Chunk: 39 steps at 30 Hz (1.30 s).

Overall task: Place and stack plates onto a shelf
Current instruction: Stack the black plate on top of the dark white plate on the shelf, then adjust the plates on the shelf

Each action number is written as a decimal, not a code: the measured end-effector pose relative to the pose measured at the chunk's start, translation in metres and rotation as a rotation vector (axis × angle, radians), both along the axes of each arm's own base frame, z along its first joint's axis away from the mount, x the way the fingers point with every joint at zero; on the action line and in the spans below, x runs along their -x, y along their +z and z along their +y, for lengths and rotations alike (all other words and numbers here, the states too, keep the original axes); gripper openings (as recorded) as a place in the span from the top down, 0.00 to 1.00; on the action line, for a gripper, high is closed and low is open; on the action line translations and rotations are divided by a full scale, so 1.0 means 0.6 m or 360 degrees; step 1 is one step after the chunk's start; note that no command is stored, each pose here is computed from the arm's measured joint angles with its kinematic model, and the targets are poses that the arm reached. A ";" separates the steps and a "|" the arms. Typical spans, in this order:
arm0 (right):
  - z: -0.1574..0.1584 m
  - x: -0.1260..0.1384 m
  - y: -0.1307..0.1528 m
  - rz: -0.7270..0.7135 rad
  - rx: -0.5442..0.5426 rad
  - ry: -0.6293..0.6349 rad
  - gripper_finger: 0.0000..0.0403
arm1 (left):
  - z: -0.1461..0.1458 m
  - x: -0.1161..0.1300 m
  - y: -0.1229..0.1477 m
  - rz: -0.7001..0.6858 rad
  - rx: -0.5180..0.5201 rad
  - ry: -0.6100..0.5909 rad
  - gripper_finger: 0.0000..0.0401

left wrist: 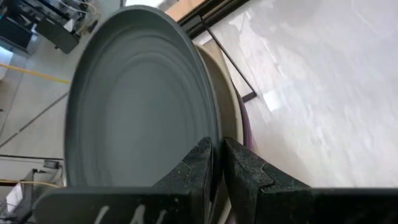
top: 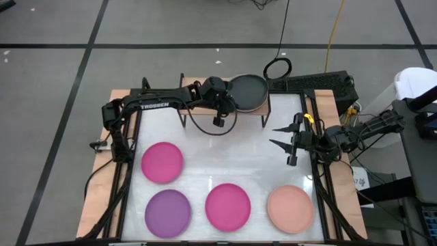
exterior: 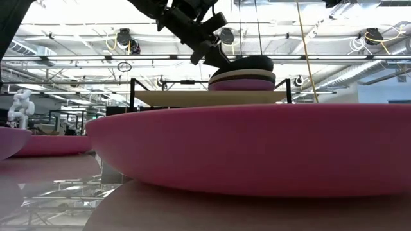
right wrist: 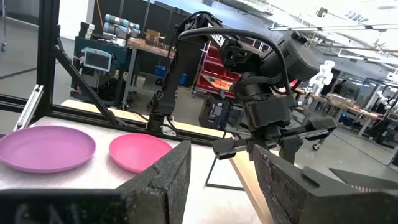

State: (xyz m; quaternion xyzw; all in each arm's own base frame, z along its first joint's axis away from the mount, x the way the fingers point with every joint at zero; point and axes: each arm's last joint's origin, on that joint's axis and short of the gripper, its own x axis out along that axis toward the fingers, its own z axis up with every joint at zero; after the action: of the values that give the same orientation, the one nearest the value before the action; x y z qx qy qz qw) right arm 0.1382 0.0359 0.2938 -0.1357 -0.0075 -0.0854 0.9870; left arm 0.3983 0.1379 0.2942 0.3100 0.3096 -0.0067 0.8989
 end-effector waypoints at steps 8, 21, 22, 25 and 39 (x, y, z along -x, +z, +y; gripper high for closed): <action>0.000 0.000 -0.004 0.0017 -0.0098 0.0003 0.62 | -0.011 0.002 0.004 0.0026 -0.0020 0.0006 0.89; 0.000 -0.001 -0.004 0.0016 -0.0136 0.0004 0.62 | -0.012 0.024 0.034 0.0021 -0.0074 0.0095 0.83; 0.000 -0.001 -0.005 0.0022 -0.0134 0.0004 0.62 | -0.011 0.025 0.036 0.0011 -0.0078 0.0097 0.80; 0.001 -0.002 -0.006 0.0029 -0.0130 0.0003 0.62 | -0.012 0.026 0.042 -0.0021 -0.0095 0.0113 0.70; 0.001 -0.004 -0.015 0.0105 -0.0127 -0.0001 0.62 | -0.064 0.102 0.168 -0.0403 -0.0038 0.0431 0.60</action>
State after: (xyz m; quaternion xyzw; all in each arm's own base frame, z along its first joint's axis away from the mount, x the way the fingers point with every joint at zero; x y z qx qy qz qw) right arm 0.1403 0.0367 0.2851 -0.0989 0.0286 -0.0813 0.9914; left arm 0.3370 0.0993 0.3947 0.2747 0.2328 0.1571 0.9196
